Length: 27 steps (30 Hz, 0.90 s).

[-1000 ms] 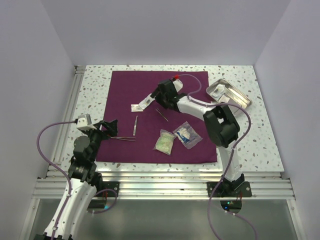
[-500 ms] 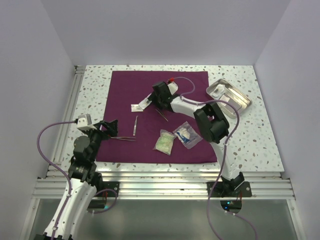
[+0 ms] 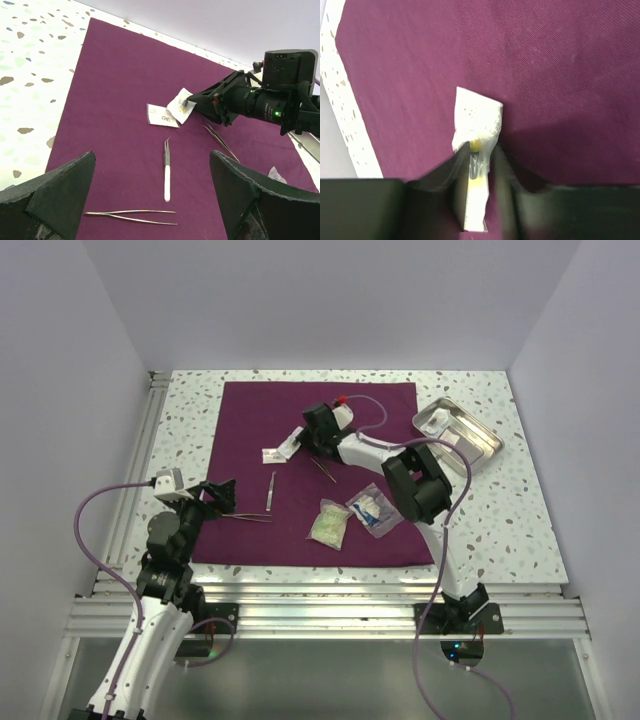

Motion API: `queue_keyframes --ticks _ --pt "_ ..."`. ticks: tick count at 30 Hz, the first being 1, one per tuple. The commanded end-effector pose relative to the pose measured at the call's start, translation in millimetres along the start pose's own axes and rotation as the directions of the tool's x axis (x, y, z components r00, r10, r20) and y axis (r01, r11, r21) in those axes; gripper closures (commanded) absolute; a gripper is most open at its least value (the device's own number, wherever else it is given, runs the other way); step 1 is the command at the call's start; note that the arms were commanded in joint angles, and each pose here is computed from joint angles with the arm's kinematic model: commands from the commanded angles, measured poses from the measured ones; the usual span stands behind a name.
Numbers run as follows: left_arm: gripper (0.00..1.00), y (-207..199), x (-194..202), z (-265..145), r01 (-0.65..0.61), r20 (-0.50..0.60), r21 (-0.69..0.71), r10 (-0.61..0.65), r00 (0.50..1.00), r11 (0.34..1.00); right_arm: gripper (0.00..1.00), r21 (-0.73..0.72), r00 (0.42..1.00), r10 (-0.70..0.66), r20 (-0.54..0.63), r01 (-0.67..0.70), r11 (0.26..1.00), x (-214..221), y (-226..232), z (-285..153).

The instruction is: Prepare the surgical pack

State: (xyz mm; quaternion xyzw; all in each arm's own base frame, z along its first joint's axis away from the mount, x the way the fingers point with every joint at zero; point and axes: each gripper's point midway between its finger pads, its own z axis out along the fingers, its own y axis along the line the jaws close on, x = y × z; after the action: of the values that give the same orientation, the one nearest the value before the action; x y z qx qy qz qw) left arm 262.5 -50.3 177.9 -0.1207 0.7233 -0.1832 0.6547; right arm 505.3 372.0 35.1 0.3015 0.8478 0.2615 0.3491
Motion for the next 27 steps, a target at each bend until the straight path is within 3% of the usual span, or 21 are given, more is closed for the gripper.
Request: queue_keyframes --ticks 1,4,5,15,27 --pt "0.0 -5.7 -5.7 0.3 -0.009 0.023 0.027 0.008 1.0 1.0 0.77 -0.036 0.998 0.038 0.041 -0.036 0.999 -4.8 13.3 5.1" --pt "0.0 -4.4 -5.0 0.4 -0.01 0.023 0.022 0.01 1.0 1.0 0.99 -0.068 0.997 0.044 0.06 -0.04 0.997 -13.1 23.8 -3.7" --pt "0.0 -4.6 -5.4 0.5 -0.01 0.023 0.022 0.01 1.0 1.0 1.0 -0.068 0.997 0.038 0.069 -0.033 0.997 -16.1 24.3 -7.6" --pt "0.0 -5.2 -4.7 0.8 -0.01 0.019 0.026 0.01 1.0 1.0 1.0 -0.137 0.976 -0.032 0.216 0.063 0.989 -108.2 33.7 -85.7" --pt "0.0 -6.0 -5.1 0.2 -0.01 0.021 0.03 0.01 1.0 1.0 1.0 -0.031 0.934 0.04 0.356 -0.032 0.999 -275.9 -96.7 -163.5"
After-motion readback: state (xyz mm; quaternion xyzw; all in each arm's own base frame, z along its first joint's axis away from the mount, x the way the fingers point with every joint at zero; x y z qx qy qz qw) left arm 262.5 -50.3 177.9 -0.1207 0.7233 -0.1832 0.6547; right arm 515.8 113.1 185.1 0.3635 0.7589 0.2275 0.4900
